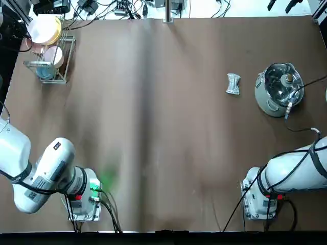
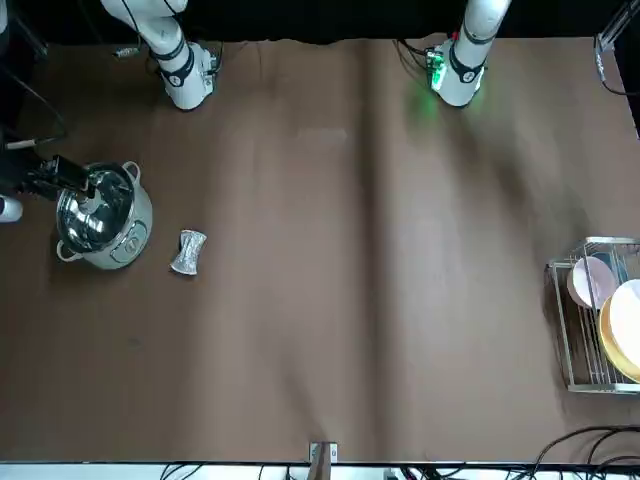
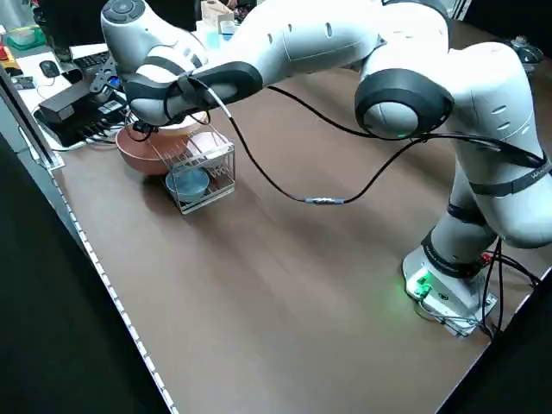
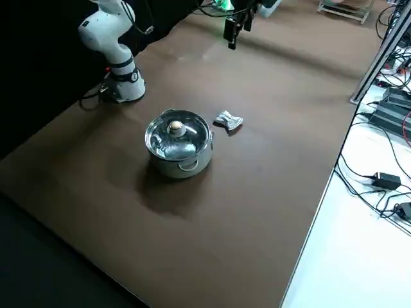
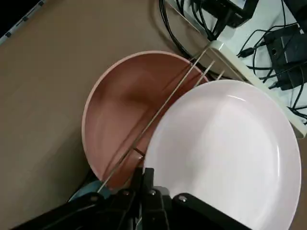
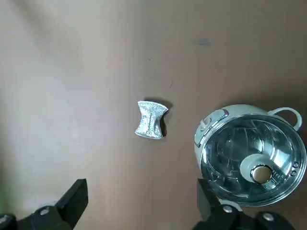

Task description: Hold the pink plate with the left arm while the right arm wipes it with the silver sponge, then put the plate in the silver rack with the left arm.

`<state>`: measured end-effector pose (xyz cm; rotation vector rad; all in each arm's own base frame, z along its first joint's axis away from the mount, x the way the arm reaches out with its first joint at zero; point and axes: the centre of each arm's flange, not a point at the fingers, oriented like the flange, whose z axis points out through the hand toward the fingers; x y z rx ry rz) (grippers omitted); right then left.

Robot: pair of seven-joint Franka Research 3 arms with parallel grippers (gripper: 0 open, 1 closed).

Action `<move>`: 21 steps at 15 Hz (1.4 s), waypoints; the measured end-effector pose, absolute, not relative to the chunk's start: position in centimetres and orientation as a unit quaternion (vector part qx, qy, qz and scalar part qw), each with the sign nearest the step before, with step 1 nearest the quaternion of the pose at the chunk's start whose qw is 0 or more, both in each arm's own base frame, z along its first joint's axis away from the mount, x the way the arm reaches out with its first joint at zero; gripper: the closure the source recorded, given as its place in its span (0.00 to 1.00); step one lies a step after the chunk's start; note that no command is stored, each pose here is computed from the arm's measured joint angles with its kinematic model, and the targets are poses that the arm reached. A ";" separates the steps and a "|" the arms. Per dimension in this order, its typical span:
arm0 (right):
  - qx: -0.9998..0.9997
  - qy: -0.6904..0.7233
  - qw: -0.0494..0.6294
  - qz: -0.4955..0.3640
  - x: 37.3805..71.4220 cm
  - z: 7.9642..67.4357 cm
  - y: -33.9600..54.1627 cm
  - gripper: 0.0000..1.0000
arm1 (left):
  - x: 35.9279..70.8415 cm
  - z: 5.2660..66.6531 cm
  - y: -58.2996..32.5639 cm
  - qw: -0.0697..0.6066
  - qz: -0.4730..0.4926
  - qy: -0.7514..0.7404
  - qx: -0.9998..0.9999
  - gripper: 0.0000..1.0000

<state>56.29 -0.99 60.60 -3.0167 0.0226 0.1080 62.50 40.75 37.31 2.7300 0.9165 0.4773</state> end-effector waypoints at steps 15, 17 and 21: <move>-0.999 0.003 0.030 0.019 55.9 61.9 -1.3 0.00 | 63.6 37.3 39.4 0.110 0.170 0.301 0.932 0.53; -0.999 0.000 0.027 0.019 55.9 61.9 -1.1 0.00 | 63.8 37.4 39.2 0.110 0.172 0.299 0.932 0.35; -0.999 0.002 0.026 0.020 56.0 61.8 -1.3 0.00 | 64.7 38.3 38.0 0.110 0.180 0.288 0.934 0.00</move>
